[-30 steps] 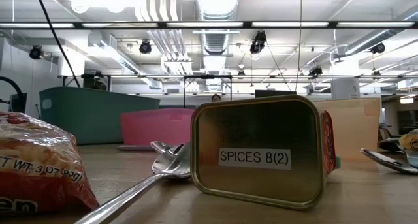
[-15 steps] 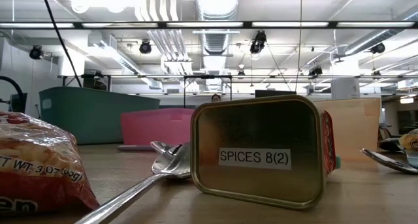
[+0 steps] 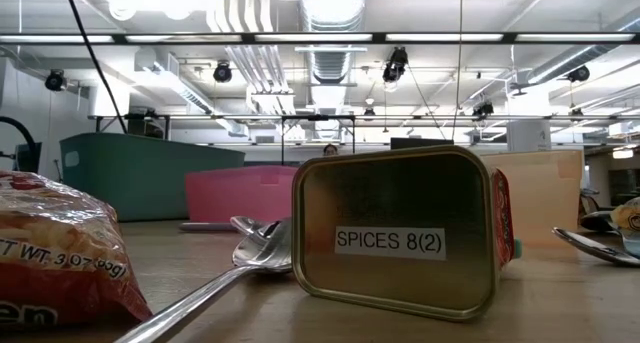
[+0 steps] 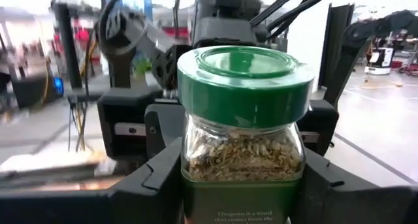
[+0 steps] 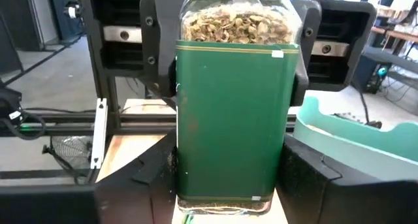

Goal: Pick & Place Food Item
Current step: Put the green seasoning bottle into the orange bin

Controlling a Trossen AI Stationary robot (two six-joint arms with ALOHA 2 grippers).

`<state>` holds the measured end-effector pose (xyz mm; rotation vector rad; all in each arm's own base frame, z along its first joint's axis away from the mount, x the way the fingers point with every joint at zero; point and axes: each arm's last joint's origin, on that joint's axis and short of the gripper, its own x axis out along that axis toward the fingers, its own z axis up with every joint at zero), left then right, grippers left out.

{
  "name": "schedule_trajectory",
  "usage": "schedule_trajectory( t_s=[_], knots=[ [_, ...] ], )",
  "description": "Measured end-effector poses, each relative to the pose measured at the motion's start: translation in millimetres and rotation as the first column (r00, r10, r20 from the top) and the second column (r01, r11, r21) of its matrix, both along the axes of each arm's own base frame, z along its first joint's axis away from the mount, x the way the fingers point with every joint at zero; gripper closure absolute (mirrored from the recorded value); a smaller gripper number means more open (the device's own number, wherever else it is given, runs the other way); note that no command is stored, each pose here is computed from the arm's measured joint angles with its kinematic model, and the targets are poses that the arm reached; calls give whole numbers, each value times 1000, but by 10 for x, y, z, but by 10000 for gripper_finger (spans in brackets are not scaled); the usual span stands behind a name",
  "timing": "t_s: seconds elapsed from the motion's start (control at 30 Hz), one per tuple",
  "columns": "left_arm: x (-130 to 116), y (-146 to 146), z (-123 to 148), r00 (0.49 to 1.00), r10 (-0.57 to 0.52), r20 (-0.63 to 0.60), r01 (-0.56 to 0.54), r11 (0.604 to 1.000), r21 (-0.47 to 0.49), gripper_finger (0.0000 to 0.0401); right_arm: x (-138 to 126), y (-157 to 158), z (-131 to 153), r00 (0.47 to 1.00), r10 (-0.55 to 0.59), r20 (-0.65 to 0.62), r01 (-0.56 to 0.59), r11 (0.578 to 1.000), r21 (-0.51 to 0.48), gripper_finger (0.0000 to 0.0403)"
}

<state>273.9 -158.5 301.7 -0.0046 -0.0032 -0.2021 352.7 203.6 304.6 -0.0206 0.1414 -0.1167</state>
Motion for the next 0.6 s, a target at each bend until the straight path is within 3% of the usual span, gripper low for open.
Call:
schedule_trajectory(
  t_s=[0.13,0.23,0.4,0.6],
  knots=[
    [-15,0,-115,983,-8,-184,1,999,-38,215,-21,-5,-86,998,2,-68,-1,1000,11,112],
    [-39,7,-172,950,3,-313,-21,998,-53,215,-48,-20,-133,992,-17,-124,23,999,46,72],
    [-66,42,-269,902,41,-429,-82,994,-77,215,-55,-75,-204,972,5,-234,26,991,129,52],
    [-80,80,-339,875,66,-480,-116,990,-77,215,9,-147,-139,972,34,-234,8,984,178,50]
  ],
)
